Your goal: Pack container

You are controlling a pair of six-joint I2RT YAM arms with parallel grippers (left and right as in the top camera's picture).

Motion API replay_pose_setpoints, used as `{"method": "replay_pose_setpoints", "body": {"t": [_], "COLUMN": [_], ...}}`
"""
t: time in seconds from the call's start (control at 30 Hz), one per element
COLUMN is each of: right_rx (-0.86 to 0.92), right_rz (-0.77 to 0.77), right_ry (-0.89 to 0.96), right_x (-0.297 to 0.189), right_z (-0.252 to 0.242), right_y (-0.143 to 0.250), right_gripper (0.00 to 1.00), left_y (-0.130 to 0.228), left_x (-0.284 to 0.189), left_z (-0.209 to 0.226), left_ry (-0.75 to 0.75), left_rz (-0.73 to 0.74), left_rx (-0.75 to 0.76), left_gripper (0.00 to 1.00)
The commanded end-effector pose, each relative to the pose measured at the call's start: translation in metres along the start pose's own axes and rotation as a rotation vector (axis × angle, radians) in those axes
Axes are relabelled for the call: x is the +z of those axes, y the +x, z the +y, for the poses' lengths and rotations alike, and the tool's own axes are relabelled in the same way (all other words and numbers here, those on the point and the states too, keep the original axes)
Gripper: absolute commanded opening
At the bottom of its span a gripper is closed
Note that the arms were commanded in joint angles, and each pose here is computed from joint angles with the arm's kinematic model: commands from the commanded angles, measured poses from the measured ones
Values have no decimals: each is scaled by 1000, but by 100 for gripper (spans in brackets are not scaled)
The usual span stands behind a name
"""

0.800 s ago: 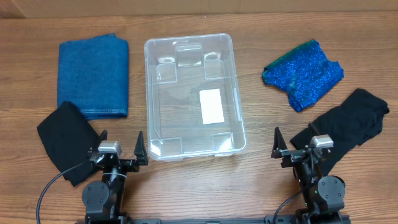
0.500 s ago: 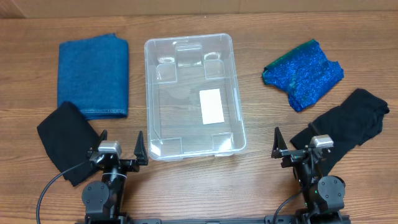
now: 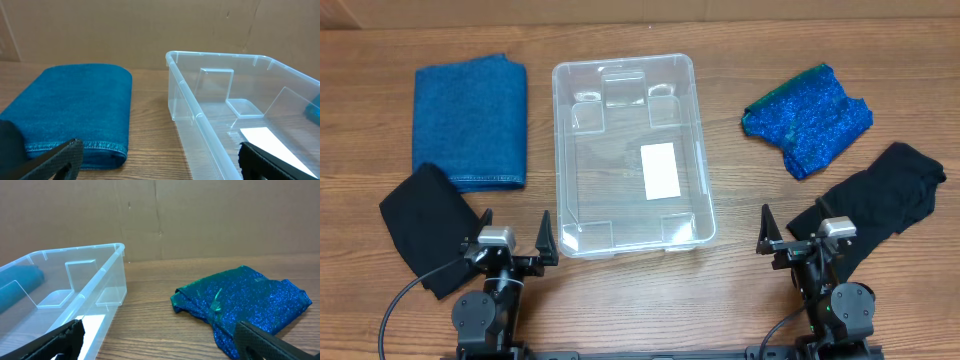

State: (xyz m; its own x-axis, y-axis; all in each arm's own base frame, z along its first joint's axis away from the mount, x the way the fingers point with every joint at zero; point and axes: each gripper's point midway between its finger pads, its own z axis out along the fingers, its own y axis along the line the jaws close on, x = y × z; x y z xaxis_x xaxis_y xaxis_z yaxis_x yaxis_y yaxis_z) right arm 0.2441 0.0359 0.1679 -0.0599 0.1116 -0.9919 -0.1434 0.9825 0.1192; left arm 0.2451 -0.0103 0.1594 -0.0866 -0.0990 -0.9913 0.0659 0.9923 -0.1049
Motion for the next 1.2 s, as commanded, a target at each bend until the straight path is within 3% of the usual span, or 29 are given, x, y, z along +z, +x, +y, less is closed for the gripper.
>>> {"method": "replay_pose_setpoints", "body": {"t": [0.0,0.5,0.6,0.8,0.97,1.17], "right_rx": [1,9,141,161,152,179], "right_rz": [-7,-3,-16,-35,112,472], "right_ry": [13,4,-6,64,133,188], "right_x": [0,0,0,-3,30,108], "right_z": [-3,-1,1,-7,-10,-23], "right_y": [-1,0,-5,-48,-87,-105], "right_gripper": [100,100,100,100,100,100], "left_y": [1,1,-2,-38,-95,-129], "left_x": [0,0,0,-12,-18,6], "left_z": [1,2,-3,-13,-11,-7], "left_ry": [-7,-11,14,48,-2,-70], "left_rz": [-6,-4,-15,-25,7,305], "left_rx": [16,15,-39,-131,-126,-111], "left_gripper": [100,100,100,100,100,100]}}
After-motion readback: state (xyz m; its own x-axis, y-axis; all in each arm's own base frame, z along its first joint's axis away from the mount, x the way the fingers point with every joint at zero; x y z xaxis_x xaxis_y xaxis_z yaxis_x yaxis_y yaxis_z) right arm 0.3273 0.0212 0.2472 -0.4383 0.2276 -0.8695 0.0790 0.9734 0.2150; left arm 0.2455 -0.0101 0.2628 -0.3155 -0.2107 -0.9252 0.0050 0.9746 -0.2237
